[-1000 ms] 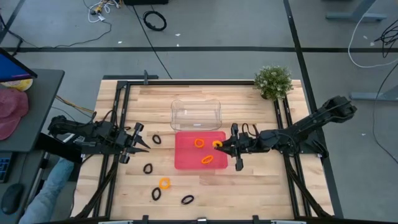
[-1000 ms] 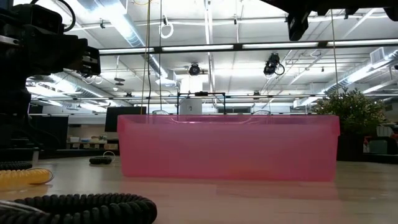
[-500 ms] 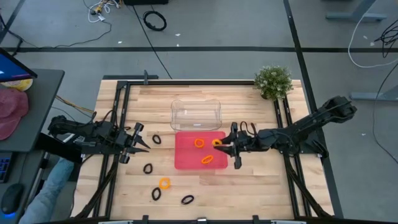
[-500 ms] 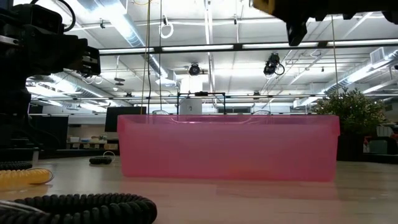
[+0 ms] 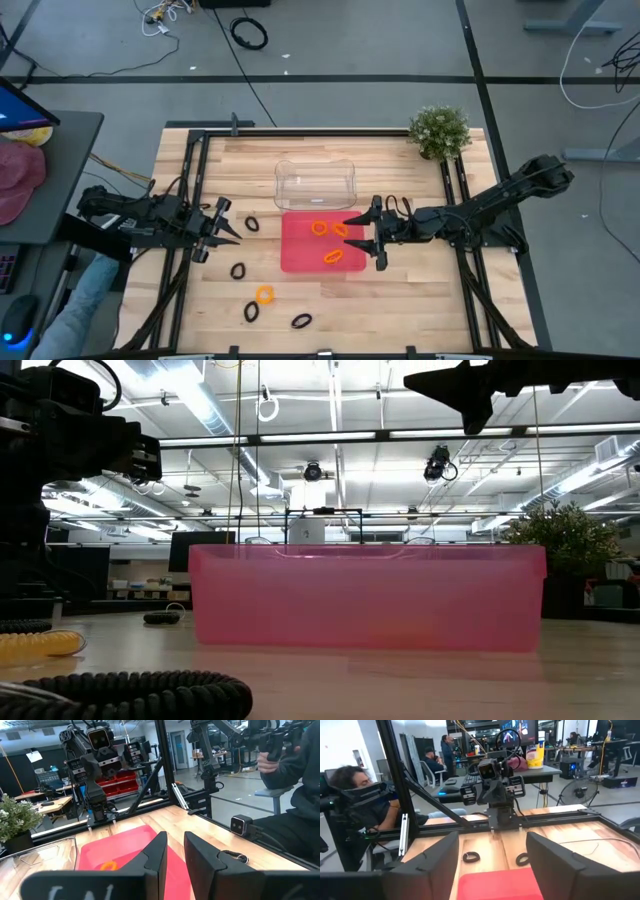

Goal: Sort spring keychains
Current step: Put the bottom right black spring keychain into the transparent bin

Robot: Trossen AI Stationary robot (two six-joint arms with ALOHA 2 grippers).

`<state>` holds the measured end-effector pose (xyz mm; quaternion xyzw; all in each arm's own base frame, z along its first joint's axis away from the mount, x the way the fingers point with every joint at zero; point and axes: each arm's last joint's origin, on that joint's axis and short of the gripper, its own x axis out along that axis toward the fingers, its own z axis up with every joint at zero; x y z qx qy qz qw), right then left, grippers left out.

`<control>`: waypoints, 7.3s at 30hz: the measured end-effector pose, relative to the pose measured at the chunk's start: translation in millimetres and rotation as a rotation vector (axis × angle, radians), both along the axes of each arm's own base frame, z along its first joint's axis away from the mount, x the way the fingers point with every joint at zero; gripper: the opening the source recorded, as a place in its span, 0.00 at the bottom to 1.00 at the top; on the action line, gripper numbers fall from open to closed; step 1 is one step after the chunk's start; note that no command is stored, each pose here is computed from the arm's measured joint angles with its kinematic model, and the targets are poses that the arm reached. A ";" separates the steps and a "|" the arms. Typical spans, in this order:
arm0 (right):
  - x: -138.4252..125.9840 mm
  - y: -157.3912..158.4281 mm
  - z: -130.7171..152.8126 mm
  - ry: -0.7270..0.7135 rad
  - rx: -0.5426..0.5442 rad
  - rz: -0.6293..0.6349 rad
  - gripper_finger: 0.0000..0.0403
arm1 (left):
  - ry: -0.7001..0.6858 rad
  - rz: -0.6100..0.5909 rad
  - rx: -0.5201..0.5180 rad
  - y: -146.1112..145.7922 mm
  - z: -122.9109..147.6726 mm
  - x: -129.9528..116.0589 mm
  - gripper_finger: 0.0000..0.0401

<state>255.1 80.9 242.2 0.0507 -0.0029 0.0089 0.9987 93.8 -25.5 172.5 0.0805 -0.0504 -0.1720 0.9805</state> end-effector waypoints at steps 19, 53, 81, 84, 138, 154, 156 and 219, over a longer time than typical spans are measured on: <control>0.0 0.0 0.0 0.000 -0.010 0.000 0.61 | 0.000 0.000 0.000 0.0 0.0 0.0 0.17; -102.0 -37.3 51.4 -0.112 -0.136 0.147 0.61 | 0.000 0.000 0.000 0.0 0.0 0.0 0.17; -134.7 -94.1 -11.9 -0.251 -0.005 -0.052 0.61 | 0.000 0.000 0.000 0.0 0.0 0.0 0.17; -139.0 -91.6 -22.0 -0.293 -0.016 -0.089 0.61 | -0.001 0.000 0.000 0.0 0.1 0.0 0.17; -159.9 -88.4 -68.8 0.003 -0.188 -0.153 0.61 | -0.030 0.000 0.007 0.0 2.5 -0.2 0.17; -159.9 -88.4 -68.8 0.003 -0.188 -0.153 0.61 | -0.280 -0.096 -0.397 2.3 37.7 -10.4 0.17; -159.9 -88.4 -68.8 0.002 -0.188 -0.153 0.61 | -0.314 -0.110 -0.419 2.4 41.3 -12.1 0.17; -159.8 -88.4 -68.6 0.001 -0.188 -0.154 0.61 | 1.035 -0.014 0.034 -184.3 31.5 233.3 0.17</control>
